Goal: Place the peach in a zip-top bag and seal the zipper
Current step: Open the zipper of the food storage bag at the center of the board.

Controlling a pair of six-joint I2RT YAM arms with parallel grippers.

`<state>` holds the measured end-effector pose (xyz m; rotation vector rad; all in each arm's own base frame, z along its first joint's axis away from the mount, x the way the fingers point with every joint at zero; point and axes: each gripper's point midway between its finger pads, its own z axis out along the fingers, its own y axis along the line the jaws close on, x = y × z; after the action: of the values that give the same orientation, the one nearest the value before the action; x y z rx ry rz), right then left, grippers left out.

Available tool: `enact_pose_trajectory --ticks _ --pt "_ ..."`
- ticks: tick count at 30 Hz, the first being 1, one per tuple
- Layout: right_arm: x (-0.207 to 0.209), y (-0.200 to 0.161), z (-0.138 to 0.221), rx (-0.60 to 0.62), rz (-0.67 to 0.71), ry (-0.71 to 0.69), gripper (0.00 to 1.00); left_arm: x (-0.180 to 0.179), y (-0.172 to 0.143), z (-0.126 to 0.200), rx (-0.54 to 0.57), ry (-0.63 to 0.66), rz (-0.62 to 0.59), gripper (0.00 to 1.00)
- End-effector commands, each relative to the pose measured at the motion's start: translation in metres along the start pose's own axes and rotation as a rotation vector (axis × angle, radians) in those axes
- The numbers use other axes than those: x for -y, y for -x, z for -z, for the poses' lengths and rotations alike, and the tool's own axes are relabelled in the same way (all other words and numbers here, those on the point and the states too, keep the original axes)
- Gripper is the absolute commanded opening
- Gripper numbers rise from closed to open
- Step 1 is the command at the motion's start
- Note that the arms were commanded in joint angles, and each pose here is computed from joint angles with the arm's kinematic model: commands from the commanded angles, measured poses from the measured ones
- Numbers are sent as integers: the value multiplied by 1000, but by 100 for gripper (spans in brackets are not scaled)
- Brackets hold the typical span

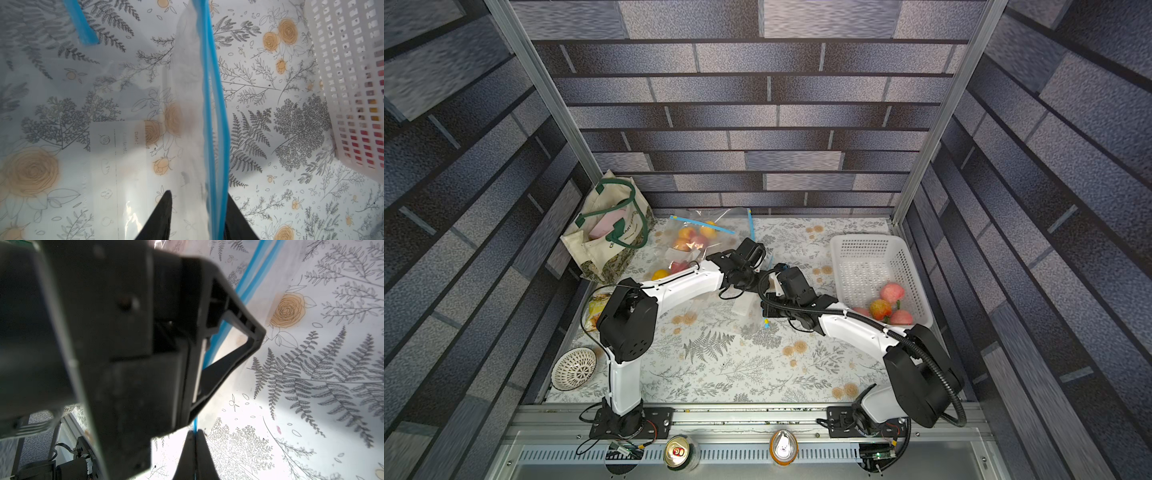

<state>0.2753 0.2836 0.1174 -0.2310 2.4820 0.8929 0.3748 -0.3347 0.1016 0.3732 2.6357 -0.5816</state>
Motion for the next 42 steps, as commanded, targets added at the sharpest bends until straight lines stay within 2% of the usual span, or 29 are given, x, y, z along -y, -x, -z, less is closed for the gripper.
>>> enact_pose_trajectory --ticks 1,6,19,22,30,36,42 --pt "-9 4 1 2 22 19 0 22 37 51 127 -124 36 43" --pt "-9 5 -1 2 18 21 0 20 48 61 160 -84 6 45" --pt "-10 5 2 -1 22 18 0 7 41 25 101 91 -99 32" --pt "-10 6 2 -2 22 18 0 4 42 20 101 90 -92 26" --pt "-9 4 -1 -12 23 12 0 10 50 31 135 60 -88 26" --pt "-9 4 -4 -19 17 14 0 17 59 52 186 21 -72 32" --pt "-9 4 -4 -21 17 16 0 5 57 47 176 52 -63 28"
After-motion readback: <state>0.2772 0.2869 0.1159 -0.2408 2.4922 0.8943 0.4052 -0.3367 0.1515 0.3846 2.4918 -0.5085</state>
